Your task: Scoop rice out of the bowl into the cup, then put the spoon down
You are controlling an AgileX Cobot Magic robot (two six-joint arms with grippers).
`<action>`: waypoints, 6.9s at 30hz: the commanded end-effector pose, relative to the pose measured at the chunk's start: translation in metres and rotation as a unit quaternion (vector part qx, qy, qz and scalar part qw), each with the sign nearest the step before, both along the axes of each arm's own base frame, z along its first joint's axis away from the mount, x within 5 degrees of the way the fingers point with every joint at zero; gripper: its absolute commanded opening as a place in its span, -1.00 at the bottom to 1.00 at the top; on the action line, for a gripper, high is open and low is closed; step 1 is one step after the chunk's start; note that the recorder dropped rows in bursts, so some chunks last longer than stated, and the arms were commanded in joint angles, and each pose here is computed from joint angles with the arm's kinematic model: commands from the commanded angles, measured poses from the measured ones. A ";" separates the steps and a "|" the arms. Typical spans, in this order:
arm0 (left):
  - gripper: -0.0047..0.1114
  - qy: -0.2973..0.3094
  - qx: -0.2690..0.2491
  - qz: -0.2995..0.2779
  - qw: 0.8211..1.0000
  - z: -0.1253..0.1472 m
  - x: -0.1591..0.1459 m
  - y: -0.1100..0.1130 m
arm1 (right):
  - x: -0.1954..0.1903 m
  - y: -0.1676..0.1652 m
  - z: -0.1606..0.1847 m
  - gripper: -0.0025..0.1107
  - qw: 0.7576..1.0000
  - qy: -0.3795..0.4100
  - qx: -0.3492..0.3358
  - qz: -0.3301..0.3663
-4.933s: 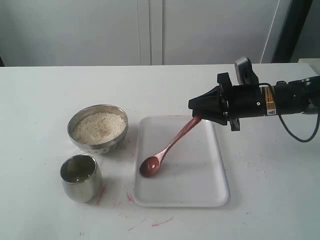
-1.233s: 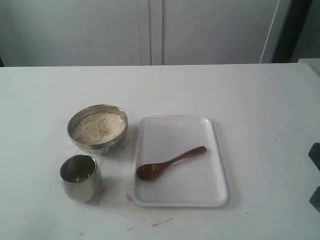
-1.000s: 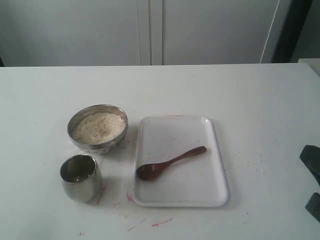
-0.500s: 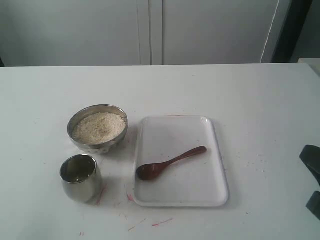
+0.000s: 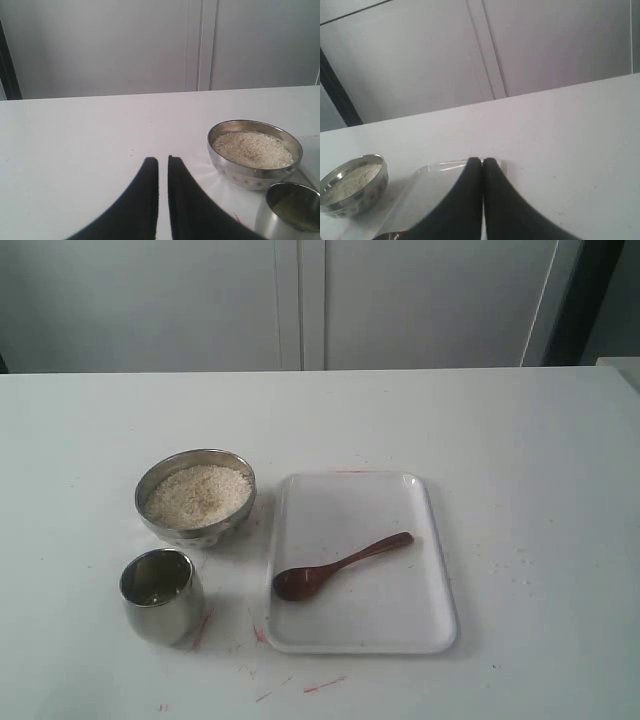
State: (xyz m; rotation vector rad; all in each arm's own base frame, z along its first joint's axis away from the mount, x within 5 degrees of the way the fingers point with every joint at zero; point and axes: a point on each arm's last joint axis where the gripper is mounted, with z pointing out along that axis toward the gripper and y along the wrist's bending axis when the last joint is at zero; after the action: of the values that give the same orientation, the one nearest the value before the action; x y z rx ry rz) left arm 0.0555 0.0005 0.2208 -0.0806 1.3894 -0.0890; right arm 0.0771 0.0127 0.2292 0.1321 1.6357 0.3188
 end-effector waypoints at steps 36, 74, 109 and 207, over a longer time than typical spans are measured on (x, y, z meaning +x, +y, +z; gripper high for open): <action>-0.67 -0.006 -0.003 -0.001 1.000 0.002 -0.001 0.000 | -0.021 -0.018 -0.016 -0.96 0.991 -0.074 0.008 -0.108; -0.67 -0.006 -0.003 -0.001 1.000 0.002 -0.001 0.000 | -0.023 -0.024 -0.039 -0.96 0.986 0.052 -0.086 -0.134; -0.67 -0.006 -0.003 -0.001 1.000 0.002 -0.001 0.000 | -0.024 -0.021 -0.045 -0.96 0.983 0.085 -0.125 -0.107; -0.67 -0.006 -0.003 -0.001 1.000 0.002 -0.001 0.000 | -0.024 -0.021 -0.046 -0.96 0.977 0.092 -0.163 -0.101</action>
State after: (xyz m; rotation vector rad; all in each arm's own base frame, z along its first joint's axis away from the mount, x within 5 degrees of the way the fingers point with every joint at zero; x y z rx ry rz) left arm 0.0555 0.0005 0.2208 -0.0806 1.3894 -0.0890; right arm 0.0533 -0.0086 0.1851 0.0890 1.8155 -0.1185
